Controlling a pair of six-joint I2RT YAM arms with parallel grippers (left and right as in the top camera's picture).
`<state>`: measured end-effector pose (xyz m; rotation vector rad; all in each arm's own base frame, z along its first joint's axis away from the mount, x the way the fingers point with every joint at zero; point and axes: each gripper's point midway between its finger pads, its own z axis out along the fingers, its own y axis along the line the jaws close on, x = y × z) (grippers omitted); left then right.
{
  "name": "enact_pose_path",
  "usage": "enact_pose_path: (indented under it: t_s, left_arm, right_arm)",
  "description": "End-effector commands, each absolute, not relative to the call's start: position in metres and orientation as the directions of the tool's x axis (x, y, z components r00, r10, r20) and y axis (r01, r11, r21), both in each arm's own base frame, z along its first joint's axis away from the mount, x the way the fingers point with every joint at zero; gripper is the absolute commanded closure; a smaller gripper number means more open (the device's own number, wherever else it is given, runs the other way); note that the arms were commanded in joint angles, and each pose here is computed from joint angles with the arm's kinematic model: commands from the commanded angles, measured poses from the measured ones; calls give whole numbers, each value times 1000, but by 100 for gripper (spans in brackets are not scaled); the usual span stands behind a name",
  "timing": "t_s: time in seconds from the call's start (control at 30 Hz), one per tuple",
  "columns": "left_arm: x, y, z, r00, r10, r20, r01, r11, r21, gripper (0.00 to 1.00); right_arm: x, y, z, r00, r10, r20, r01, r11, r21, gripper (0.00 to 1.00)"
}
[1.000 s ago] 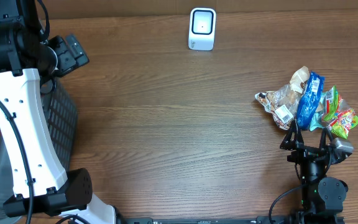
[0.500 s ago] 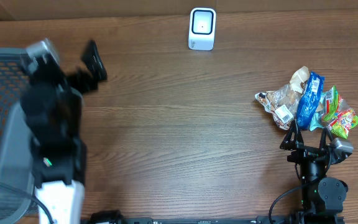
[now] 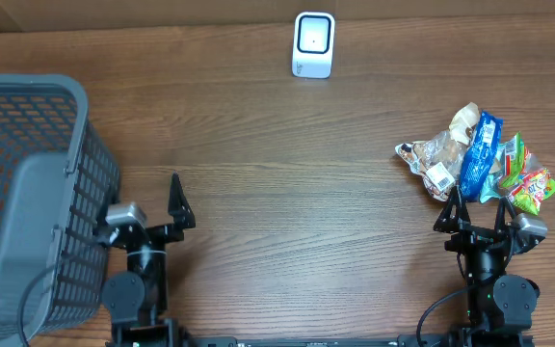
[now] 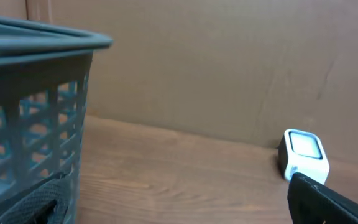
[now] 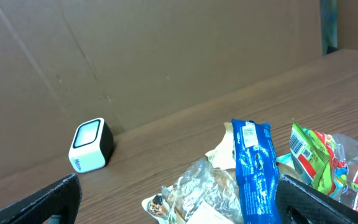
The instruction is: Scan the item barcode
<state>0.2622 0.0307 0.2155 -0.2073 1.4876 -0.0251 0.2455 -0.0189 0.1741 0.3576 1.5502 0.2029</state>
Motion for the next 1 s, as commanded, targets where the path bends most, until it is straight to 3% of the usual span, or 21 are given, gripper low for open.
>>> enact_pose_path:
  t_s: [0.0, 0.37, 0.97]
  left_arm:
    - [254, 29, 199, 102, -79, -992, -109, 990, -90, 0]
    - [244, 29, 156, -73, -22, -997, -127, 992, -12, 0]
    - [244, 29, 156, -73, -22, -997, -124, 992, -13, 0]
  right_arm:
    - [246, -18, 172, 20, 346, -938, 92, 934, 346, 0]
    - [246, -18, 172, 20, 346, -938, 92, 934, 347, 0]
    - [246, -18, 172, 20, 346, -938, 92, 934, 347, 0]
